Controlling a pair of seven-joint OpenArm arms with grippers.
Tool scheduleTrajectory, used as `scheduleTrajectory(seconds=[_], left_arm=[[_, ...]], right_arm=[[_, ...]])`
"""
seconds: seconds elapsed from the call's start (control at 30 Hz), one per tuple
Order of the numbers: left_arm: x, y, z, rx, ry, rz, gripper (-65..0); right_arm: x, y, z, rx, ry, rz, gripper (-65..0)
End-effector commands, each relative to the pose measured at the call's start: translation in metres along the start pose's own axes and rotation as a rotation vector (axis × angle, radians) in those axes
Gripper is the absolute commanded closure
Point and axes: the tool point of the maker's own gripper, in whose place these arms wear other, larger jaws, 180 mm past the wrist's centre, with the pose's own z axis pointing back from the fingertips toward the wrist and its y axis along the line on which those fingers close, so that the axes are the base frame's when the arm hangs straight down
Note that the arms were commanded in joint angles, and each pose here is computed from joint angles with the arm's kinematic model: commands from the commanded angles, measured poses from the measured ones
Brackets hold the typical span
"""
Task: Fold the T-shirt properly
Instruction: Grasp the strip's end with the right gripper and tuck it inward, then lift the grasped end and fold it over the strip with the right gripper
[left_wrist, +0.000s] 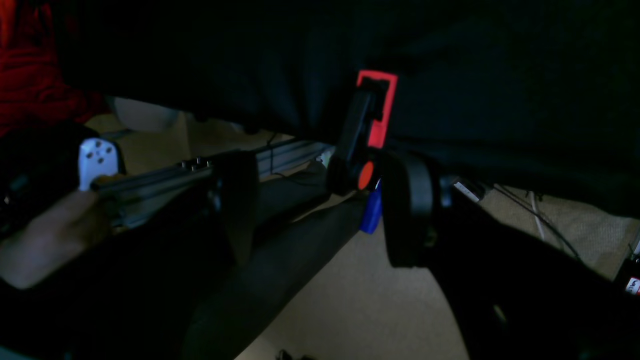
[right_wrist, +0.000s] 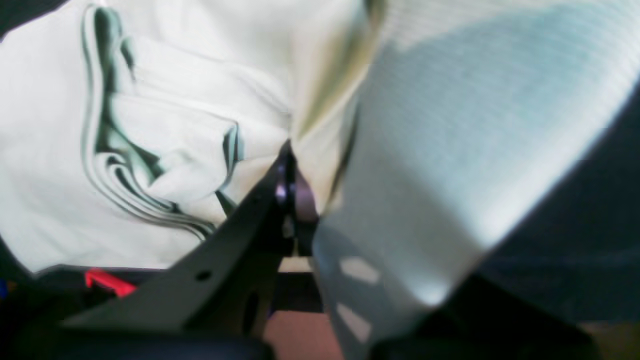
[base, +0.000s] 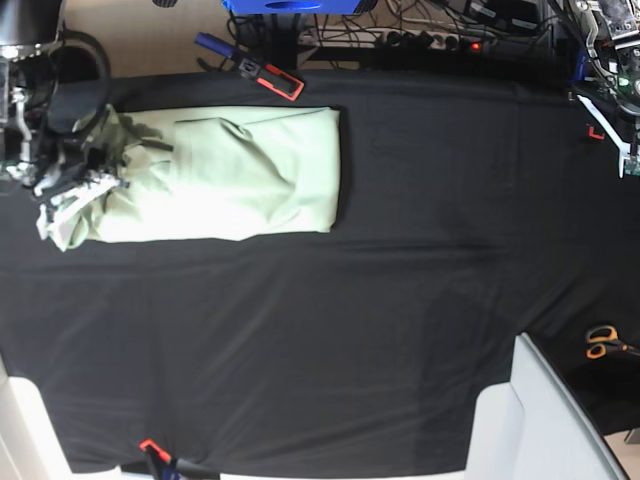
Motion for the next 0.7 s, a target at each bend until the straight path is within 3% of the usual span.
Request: scheduleTrajectory(seconds=[0.0,0.43,0.67], left_arm=[[0.006,0.011,0.003,0.032,-0.022,-0.007,-38.0],[0.006,0.011,0.003,0.032,-0.022,-0.007,-38.0],[0.006,0.011,0.003,0.032,-0.022,-0.007,-38.0]], right_arm=[[0.013,0.006,0.006,0.002,-0.038,0.003,-0.1],[-0.015,0.057,0.002,-0.109,0.010,-0.096,-0.1],[-0.010,0.055,0.001,-0.252,-0.064,0.024,-0.1]])
